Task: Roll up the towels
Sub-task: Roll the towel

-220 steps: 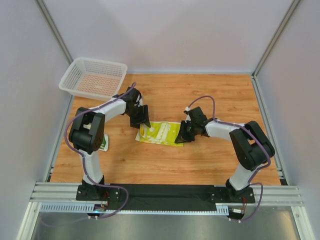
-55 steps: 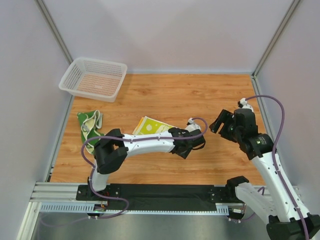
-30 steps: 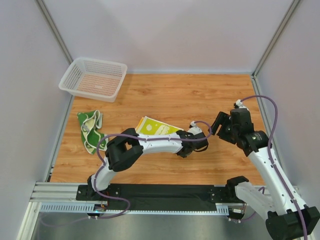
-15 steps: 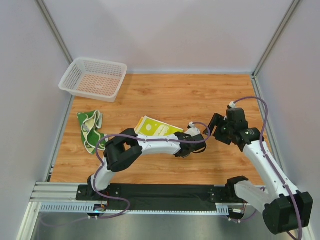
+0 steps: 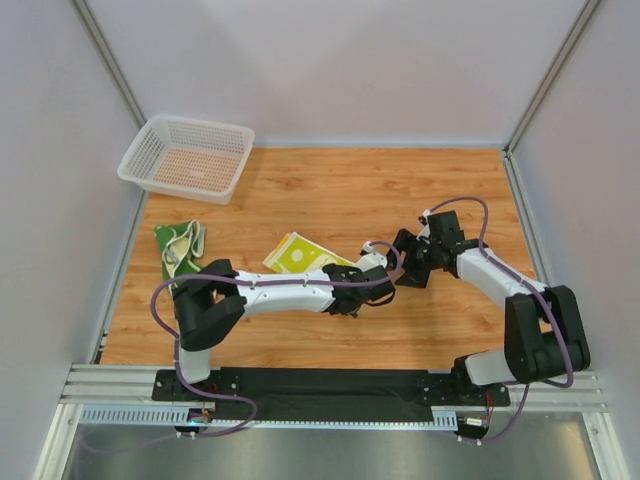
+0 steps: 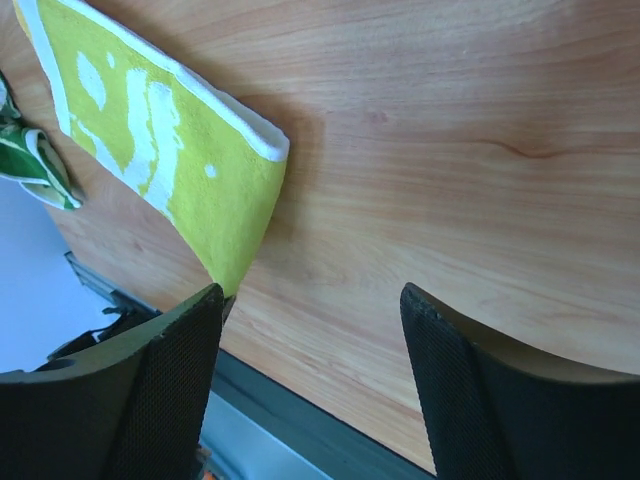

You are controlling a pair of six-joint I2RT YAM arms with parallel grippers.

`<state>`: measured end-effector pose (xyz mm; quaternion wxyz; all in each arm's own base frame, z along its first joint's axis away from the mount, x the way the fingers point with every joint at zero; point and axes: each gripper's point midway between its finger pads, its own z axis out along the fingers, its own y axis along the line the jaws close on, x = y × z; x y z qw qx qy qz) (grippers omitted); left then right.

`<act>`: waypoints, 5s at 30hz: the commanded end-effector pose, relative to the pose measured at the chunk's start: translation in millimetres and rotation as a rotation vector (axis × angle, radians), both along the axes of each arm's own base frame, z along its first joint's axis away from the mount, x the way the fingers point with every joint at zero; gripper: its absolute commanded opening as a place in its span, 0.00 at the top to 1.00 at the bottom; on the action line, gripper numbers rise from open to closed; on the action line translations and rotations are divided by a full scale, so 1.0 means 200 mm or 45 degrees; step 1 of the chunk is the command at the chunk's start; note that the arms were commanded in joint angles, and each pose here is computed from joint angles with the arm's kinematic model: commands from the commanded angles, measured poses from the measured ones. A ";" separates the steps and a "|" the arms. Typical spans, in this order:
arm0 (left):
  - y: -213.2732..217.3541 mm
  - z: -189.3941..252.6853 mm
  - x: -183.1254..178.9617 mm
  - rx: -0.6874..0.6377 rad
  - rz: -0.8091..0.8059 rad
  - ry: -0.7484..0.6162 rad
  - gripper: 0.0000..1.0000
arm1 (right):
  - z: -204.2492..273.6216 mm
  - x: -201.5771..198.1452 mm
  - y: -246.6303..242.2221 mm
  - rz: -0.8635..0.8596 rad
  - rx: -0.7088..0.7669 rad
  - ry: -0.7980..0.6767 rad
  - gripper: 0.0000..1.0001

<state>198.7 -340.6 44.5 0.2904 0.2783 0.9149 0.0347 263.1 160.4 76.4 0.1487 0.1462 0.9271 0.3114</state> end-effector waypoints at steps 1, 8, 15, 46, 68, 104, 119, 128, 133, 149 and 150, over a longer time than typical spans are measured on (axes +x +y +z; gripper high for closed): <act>-0.10 0.12 -0.02 -0.196 -0.035 0.014 1.00 | 0.02 0.07 0.13 0.041 0.198 -0.021 0.28; -0.11 0.15 -0.03 -0.260 -0.031 0.021 1.00 | -0.06 0.11 0.23 0.081 0.258 0.053 0.29; -0.11 0.14 -0.03 -0.343 0.005 0.068 1.00 | -0.13 0.11 0.29 0.108 0.254 0.112 0.32; -0.15 0.11 -0.15 -0.554 -0.004 0.262 1.00 | -0.12 0.24 0.16 0.124 -0.075 0.054 0.50; -0.23 0.12 -0.19 -0.994 0.145 0.544 1.00 | 0.34 0.24 -0.10 0.075 -0.190 -0.179 0.50; 0.12 -0.16 -0.11 -0.958 0.609 0.631 1.00 | 0.29 0.00 0.35 0.485 0.164 -0.246 0.88; 0.17 -0.26 -0.12 -0.835 0.658 0.675 1.00 | -0.06 -0.16 0.51 0.580 0.261 -0.060 1.00; 0.20 -0.26 -0.14 -0.821 0.661 0.687 1.00 | -0.19 -0.01 0.43 0.471 0.293 -0.012 1.00; 0.21 -0.27 -0.14 -0.818 0.665 0.691 1.00 | -0.20 0.10 0.36 0.402 0.327 -0.021 1.00; 0.21 -0.25 -0.15 -0.821 0.667 0.703 1.00 | 0.00 0.39 0.20 0.186 0.212 -0.196 0.99; 0.21 -0.24 -0.14 -0.821 0.668 0.701 1.00 | 0.03 0.39 0.16 0.154 0.193 -0.197 0.97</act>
